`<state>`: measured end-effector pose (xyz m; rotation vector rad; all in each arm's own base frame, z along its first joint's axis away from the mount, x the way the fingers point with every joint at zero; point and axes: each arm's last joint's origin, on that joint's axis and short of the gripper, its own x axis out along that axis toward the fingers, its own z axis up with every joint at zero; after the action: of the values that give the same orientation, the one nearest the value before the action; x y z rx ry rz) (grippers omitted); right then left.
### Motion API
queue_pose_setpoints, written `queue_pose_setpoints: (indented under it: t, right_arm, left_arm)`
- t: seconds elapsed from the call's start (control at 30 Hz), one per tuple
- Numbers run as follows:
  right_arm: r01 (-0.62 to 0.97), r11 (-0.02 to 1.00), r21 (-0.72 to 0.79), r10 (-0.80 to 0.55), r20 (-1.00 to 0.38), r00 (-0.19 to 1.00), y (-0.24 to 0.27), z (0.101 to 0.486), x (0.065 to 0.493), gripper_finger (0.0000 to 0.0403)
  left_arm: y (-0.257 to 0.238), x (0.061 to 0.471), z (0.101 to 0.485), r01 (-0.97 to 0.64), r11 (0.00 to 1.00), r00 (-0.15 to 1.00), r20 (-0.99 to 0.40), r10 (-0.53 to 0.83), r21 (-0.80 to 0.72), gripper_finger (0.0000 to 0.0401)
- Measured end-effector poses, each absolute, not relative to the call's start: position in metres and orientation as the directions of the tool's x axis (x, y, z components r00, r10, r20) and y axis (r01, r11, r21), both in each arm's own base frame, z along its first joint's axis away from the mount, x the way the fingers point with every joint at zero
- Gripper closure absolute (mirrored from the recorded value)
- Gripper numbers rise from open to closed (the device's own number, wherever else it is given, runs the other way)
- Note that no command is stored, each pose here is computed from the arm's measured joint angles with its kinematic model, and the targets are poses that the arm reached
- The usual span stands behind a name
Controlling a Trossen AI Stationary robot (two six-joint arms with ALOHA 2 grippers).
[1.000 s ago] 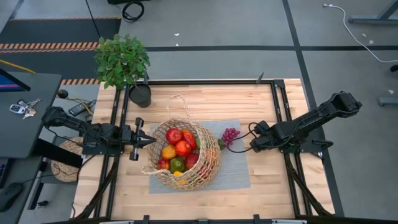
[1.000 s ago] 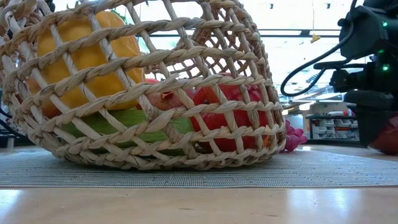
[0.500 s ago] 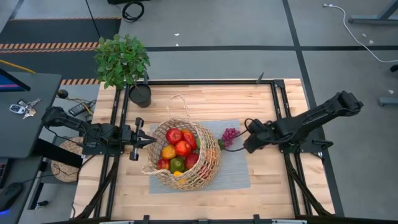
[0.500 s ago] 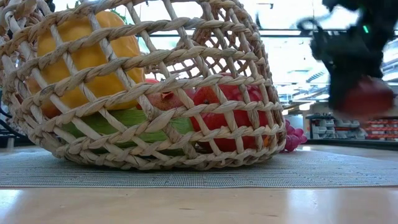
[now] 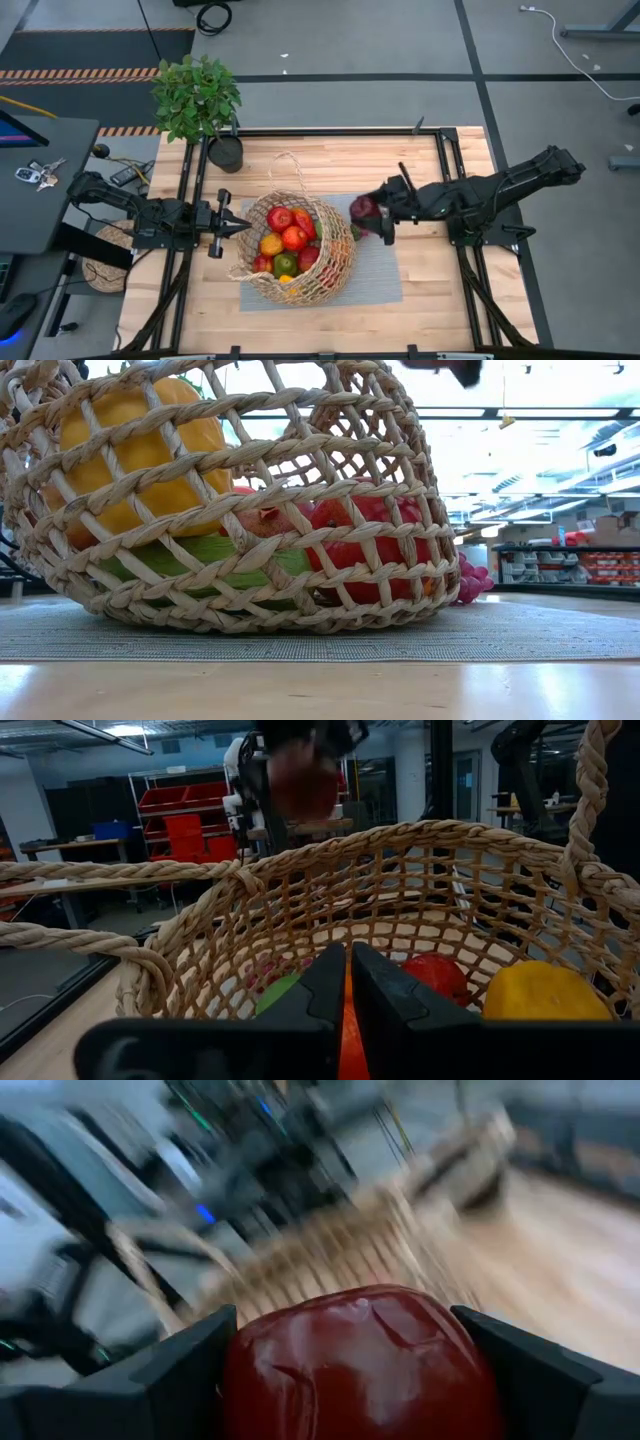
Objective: Build produce basket
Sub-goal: Put the red apple into the brown basket
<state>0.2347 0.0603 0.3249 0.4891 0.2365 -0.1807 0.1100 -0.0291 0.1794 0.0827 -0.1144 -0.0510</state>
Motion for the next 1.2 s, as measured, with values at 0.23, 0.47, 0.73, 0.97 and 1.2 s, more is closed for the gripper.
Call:
queue_pose_setpoints:
  t: [0.23, 0.47, 0.73, 0.97, 1.2]
  right_arm:
    - [0.092, 0.926, 0.366, -0.104, 0.013, 0.994, 0.064, 0.350, 0.246, 0.0045]
    - [0.163, 0.974, 0.157, -0.177, 0.076, 0.981, 0.065, 0.348, 0.259, 0.0042]
    - [0.244, 0.968, -0.054, -0.241, 0.049, 0.969, 0.061, 0.333, 0.277, 0.0041]
    - [0.182, 0.982, -0.044, -0.180, 0.042, 0.983, 0.024, 0.332, 0.285, 0.0041]
    - [0.149, 0.986, -0.077, -0.146, 0.048, 0.988, -0.007, 0.332, 0.287, 0.0041]
  left_arm:
    - [-0.029, 0.110, 0.179, 0.046, 0.995, 0.992, 0.112, -0.055, 0.085, 0.0368]
    - [-0.029, 0.110, 0.179, 0.046, 0.995, 0.992, 0.112, -0.056, 0.085, 0.0369]
    - [-0.029, 0.110, 0.179, 0.047, 0.995, 0.992, 0.111, -0.056, 0.085, 0.0370]
    - [-0.029, 0.110, 0.179, 0.046, 0.995, 0.992, 0.112, -0.056, 0.085, 0.0367]
    - [-0.029, 0.110, 0.179, 0.047, 0.995, 0.992, 0.112, -0.056, 0.085, 0.0373]
